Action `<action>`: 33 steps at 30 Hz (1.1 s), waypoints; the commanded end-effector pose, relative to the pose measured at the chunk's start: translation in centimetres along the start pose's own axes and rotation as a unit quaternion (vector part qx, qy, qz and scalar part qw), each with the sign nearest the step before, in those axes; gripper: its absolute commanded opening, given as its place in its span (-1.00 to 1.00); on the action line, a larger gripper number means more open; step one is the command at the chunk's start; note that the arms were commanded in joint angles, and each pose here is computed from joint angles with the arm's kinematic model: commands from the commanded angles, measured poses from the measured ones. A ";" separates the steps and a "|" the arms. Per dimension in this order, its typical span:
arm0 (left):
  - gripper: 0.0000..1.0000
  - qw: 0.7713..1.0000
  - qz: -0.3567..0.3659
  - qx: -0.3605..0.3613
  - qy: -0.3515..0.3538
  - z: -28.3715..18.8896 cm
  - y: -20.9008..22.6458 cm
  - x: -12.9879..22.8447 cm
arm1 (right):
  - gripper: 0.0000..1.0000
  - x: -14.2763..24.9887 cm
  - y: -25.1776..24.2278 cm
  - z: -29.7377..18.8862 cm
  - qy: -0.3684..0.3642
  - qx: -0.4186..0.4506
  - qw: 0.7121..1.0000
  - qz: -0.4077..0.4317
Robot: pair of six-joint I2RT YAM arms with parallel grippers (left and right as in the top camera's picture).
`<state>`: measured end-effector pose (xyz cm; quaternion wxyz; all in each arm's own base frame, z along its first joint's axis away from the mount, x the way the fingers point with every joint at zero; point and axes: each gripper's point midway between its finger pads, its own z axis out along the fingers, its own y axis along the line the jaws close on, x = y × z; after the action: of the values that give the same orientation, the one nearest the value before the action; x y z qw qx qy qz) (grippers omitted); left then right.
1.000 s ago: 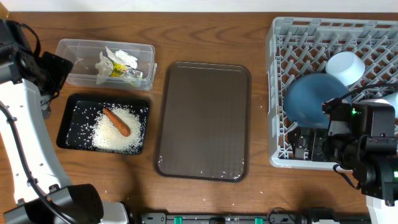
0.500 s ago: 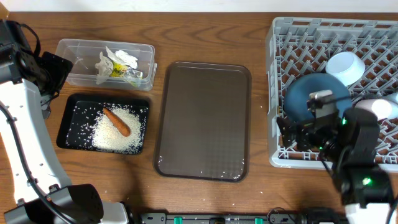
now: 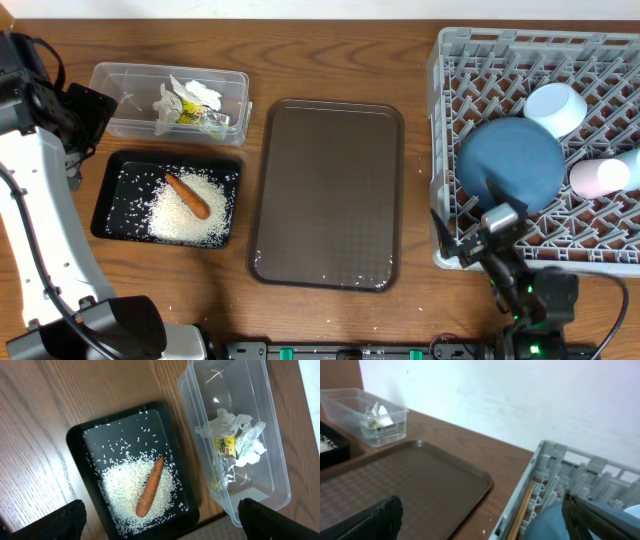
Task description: Sort waste into correct bins and load items into the dishwasher rack
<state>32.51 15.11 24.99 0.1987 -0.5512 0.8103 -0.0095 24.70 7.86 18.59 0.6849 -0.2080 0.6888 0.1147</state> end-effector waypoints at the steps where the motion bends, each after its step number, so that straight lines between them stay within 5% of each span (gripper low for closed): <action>1: 0.97 1.000 -0.006 -0.005 -0.002 0.1 0.2 -0.2 | 0.99 0.5 -0.3 -0.4 -0.014 0.024 1.000 -0.015; 21: 0.98 1.000 -0.006 -0.005 -0.002 0.1 0.2 -0.2 | 0.98 3.6 -5.1 -2.8 0.044 0.184 0.982 -0.002; 33: 0.98 1.000 -0.006 -0.005 -0.002 0.1 0.2 -0.2 | 0.99 3.6 -5.2 -2.8 0.044 0.187 0.981 -0.002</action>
<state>32.51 15.11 24.99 0.1985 -0.5512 0.8104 -0.0094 24.61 1.52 15.72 0.6800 -0.0794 0.7286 -0.0213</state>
